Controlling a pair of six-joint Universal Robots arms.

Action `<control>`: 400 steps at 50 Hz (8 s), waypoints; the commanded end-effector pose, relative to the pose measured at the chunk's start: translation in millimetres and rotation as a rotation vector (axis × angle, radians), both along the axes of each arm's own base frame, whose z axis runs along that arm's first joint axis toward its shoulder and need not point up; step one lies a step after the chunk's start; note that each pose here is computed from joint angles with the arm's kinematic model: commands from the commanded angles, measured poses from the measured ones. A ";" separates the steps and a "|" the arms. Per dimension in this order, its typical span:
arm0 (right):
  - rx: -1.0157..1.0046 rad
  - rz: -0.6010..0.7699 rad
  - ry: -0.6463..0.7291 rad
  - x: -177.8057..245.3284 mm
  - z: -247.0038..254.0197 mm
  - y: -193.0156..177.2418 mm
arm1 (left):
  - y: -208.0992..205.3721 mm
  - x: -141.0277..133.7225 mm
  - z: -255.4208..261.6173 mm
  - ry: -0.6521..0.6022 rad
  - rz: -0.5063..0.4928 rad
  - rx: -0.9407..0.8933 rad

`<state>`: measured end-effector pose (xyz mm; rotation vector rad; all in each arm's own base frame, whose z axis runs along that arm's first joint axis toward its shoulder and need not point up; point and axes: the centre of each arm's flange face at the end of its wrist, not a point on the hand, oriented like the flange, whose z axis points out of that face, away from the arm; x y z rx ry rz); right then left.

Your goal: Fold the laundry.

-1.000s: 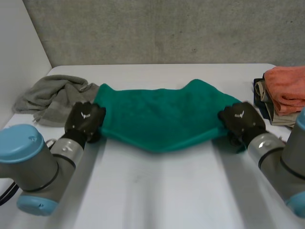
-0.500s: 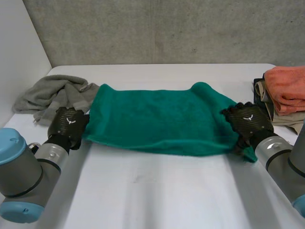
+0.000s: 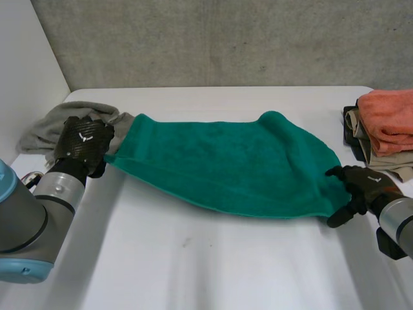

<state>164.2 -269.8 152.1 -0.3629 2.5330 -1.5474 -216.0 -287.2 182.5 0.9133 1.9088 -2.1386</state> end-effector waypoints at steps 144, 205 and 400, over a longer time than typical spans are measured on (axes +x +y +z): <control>-0.572 0.218 0.662 110.4 -14.3 -181.2 | -116.0 -27.1 -37.4 -0.187 0.128 0.068; -0.347 -0.003 0.855 -69.9 28.5 -98.2 | -4.4 -17.3 27.7 0.010 0.007 0.098; -0.793 0.423 0.144 200.5 72.5 -40.2 | 69.5 -102.1 136.3 0.345 -0.773 0.284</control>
